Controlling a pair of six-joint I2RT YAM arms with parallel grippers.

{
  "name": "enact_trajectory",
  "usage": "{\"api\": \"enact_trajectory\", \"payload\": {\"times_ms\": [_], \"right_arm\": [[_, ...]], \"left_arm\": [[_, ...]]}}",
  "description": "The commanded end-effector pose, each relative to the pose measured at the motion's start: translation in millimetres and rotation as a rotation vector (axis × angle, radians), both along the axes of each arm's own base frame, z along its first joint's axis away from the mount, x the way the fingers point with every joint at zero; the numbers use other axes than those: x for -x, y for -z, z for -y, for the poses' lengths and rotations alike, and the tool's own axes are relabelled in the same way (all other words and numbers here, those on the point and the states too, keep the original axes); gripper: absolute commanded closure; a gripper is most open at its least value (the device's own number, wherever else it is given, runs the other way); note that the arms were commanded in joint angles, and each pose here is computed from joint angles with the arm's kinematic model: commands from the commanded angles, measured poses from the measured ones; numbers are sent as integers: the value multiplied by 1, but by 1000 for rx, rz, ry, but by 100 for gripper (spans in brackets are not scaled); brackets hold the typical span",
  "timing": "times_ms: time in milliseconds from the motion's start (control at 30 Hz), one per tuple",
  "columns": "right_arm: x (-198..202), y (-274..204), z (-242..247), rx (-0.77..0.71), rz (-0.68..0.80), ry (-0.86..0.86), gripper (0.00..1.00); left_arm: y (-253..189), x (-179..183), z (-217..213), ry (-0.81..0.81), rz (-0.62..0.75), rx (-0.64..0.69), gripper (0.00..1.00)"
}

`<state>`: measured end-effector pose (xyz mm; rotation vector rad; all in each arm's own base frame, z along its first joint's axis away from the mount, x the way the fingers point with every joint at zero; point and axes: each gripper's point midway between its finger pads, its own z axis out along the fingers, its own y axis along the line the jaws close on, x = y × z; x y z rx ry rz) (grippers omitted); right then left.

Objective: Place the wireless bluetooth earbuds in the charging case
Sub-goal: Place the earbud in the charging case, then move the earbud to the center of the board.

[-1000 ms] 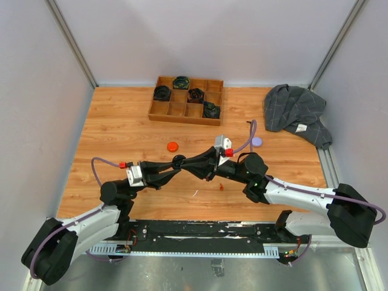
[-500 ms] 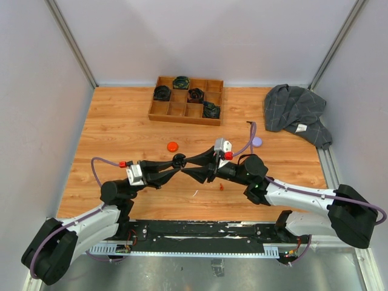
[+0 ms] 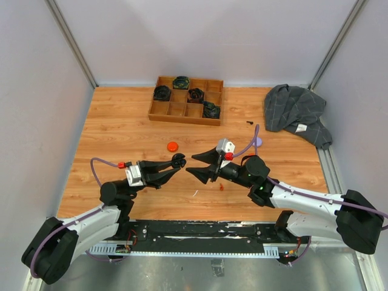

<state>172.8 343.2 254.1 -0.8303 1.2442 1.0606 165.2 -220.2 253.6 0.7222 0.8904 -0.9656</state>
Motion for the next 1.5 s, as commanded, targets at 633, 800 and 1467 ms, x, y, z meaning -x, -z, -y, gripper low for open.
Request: {"api": "enact_trajectory", "payload": {"times_ms": [633, 800, 1467], "right_arm": [[8, -42, -8, -134, 4, -44, 23], [4, -45, -8, -143, -3, -29, 23], [-17, -10, 17, -1, 15, 110, 25]], "left_arm": [[27, 6, -1, 15, -40, -40, 100], [27, 8, 1, 30, -42, -46, 100], [24, 14, 2, 59, -29, -43, 100]]}}
